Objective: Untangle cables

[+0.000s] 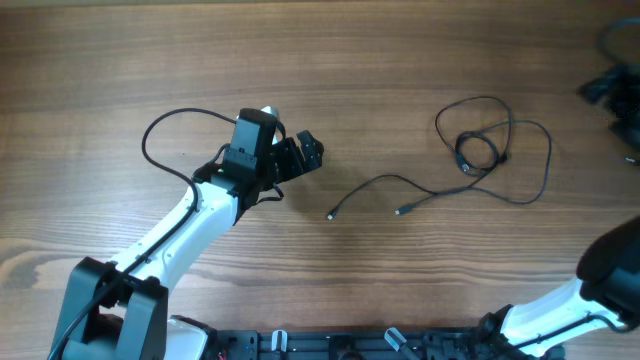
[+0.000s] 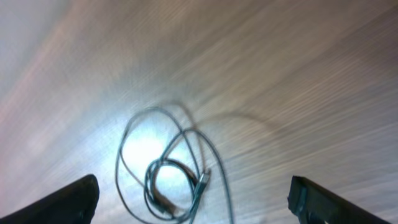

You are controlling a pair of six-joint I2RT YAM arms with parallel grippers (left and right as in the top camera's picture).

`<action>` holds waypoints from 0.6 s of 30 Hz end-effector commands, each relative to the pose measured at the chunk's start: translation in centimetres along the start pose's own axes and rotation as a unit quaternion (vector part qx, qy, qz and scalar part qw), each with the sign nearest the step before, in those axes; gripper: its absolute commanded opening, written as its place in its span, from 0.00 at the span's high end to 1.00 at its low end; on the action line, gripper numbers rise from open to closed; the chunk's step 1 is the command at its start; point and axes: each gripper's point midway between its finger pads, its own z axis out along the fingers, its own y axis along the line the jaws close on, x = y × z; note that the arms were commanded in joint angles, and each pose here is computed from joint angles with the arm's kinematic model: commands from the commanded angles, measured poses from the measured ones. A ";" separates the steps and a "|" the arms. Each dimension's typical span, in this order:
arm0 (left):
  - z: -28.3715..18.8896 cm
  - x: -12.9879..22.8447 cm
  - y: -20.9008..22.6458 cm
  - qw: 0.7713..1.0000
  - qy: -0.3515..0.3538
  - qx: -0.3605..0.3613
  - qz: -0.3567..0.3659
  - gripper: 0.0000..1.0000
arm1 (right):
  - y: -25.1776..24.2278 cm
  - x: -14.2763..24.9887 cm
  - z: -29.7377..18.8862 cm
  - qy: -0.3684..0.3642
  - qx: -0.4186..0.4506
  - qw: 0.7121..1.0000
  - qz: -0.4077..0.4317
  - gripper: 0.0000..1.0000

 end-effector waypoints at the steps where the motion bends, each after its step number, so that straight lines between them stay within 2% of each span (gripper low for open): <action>1: -0.1 -0.3 0.3 1.000 -0.008 -0.005 0.003 0.00 | -0.4 5.3 6.4 0.061 0.053 0.996 -0.027 0.00; 4: -0.1 -0.4 0.3 1.000 -0.009 -0.006 0.003 0.00 | -3.5 10.0 10.5 0.064 0.155 0.986 0.021 0.00; 5: -0.1 -0.3 0.4 1.000 -0.007 -0.008 0.002 0.00 | -3.8 11.4 11.5 0.069 0.161 0.984 0.026 0.00; 6: -0.2 -0.3 0.4 1.000 -0.007 -0.008 0.002 0.00 | -3.6 13.5 12.8 0.079 0.150 0.985 0.032 0.18; 7: -0.2 -0.4 0.6 1.000 -0.009 -0.010 0.001 0.00 | -2.3 15.2 13.8 0.096 0.112 0.989 0.021 0.43; 8: -0.2 -0.7 0.8 1.000 -0.012 -0.012 -0.003 0.00 | -0.7 16.1 14.2 0.114 0.068 0.991 0.007 0.72; 9: -0.4 -1.1 1.2 1.000 -0.016 -0.014 -0.009 0.00 | 1.8 16.9 14.4 0.131 0.009 0.991 -0.014 0.85; 10: -0.6 -2.0 2.1 0.999 -0.025 -0.020 -0.022 0.03 | 5.0 17.7 14.4 0.147 -0.065 0.986 -0.046 0.91; 11: -0.8 -2.6 2.7 0.999 -0.029 -0.020 -0.032 0.05 | 8.2 18.8 14.1 0.162 -0.135 0.974 -0.078 0.95; 13: -1.3 -3.5 3.5 0.998 -0.026 -0.007 -0.054 0.05 | 13.3 22.1 13.8 0.193 -0.204 0.948 -0.148 0.95; 16: -2.4 -4.7 4.4 0.995 -0.011 0.034 -0.092 0.03 | 19.0 29.0 13.8 0.239 -0.230 0.906 -0.262 0.95; 17: -2.9 -5.0 4.5 0.993 -0.003 0.056 -0.105 0.02 | 20.0 30.5 14.3 0.237 -0.211 0.903 -0.289 0.95; 18: -3.3 -5.1 4.5 0.991 0.005 0.074 -0.112 0.02 | 20.1 30.7 14.9 0.228 -0.178 0.911 -0.293 0.94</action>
